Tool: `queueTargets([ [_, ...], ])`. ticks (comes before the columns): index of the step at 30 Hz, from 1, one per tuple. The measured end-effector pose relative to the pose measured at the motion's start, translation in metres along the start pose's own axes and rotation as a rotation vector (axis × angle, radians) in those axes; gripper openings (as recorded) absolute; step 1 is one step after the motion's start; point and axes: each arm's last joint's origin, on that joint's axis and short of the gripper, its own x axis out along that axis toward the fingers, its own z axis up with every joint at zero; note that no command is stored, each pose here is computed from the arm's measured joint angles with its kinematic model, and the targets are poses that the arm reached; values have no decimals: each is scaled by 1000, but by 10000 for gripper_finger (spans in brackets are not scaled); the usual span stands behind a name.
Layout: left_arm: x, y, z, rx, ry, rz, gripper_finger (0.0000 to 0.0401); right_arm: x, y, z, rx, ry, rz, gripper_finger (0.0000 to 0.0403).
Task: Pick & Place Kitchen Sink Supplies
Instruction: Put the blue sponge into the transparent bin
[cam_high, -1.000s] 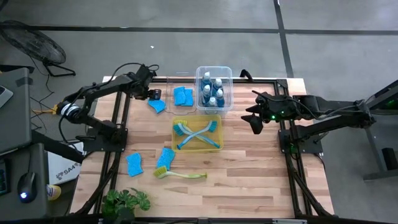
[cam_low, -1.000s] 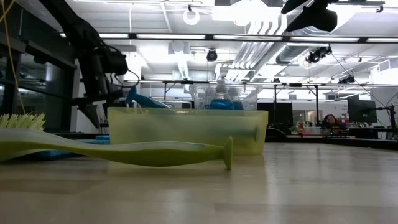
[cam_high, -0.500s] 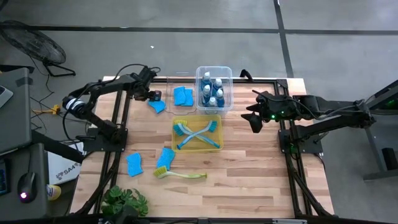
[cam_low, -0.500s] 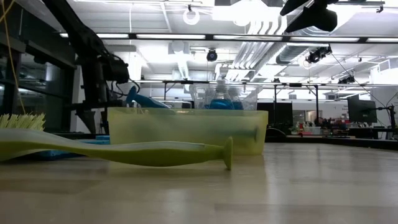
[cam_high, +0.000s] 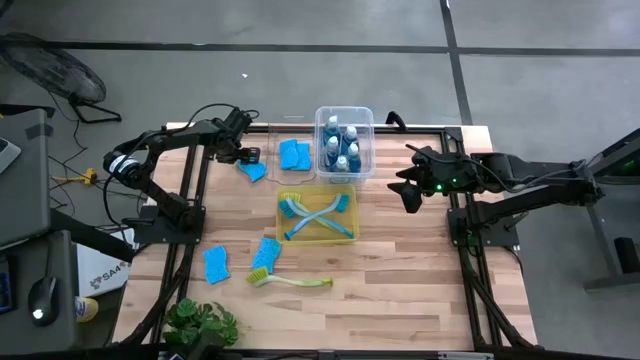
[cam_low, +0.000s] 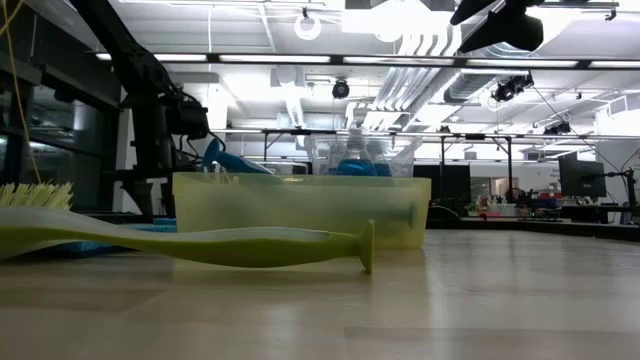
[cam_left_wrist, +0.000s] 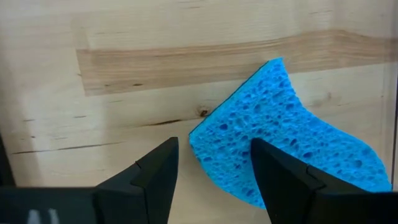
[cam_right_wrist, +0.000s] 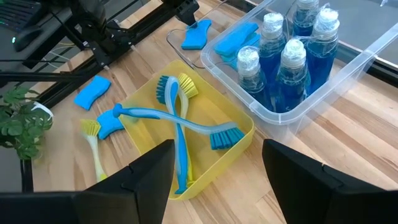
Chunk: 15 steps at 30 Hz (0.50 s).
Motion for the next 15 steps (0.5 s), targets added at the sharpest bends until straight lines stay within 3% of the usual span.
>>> queueTargets([
  [15,0,0,-2,1,25,-17,100,0,0,0,0,1,1,236],
])
